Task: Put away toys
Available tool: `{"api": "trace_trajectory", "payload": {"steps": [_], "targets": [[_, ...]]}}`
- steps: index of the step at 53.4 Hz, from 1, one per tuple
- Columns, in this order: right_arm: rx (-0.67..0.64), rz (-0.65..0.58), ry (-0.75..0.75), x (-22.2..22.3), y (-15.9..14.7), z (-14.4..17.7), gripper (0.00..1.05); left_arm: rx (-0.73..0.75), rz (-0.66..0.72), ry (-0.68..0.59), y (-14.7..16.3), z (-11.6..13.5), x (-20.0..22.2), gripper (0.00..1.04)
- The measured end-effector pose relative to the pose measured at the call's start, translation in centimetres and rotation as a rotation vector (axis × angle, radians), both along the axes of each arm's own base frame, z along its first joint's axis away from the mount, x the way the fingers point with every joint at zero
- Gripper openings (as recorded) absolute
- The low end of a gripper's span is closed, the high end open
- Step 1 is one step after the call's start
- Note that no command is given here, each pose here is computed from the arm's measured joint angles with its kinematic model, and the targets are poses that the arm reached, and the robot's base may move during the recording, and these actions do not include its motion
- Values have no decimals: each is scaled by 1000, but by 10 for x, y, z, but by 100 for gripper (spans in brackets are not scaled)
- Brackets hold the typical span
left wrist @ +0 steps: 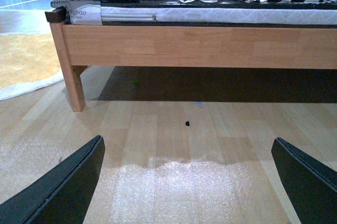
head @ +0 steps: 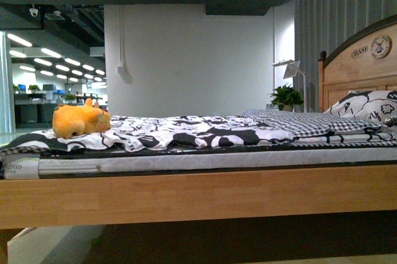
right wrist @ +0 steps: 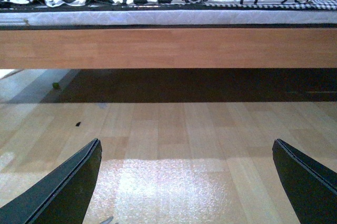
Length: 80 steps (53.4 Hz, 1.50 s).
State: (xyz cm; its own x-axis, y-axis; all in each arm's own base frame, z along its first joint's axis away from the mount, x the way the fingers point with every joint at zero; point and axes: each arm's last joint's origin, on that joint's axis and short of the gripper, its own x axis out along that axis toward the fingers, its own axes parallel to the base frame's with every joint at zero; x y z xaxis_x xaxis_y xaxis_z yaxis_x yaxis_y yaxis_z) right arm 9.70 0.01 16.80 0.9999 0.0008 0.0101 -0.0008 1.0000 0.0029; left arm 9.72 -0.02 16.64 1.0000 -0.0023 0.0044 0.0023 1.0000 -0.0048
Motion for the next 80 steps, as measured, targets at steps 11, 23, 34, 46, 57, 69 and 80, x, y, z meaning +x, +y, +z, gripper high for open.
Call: {"api": "trace_trajectory", "payload": {"steps": [11, 23, 34, 46, 57, 69, 80], "targets": [[0, 0, 0, 0, 0, 0, 98, 0, 0, 0, 0, 0, 0, 98], [0, 0, 0, 0, 0, 0, 98, 0, 0, 0, 0, 0, 0, 98], [0, 0, 0, 0, 0, 0, 98, 0, 0, 0, 0, 0, 0, 98], [0, 0, 0, 0, 0, 0, 98, 0, 0, 0, 0, 0, 0, 98], [0, 0, 0, 0, 0, 0, 98, 0, 0, 0, 0, 0, 0, 98], [0, 0, 0, 0, 0, 0, 98, 0, 0, 0, 0, 0, 0, 98], [0, 0, 0, 0, 0, 0, 98, 0, 0, 0, 0, 0, 0, 98]]}}
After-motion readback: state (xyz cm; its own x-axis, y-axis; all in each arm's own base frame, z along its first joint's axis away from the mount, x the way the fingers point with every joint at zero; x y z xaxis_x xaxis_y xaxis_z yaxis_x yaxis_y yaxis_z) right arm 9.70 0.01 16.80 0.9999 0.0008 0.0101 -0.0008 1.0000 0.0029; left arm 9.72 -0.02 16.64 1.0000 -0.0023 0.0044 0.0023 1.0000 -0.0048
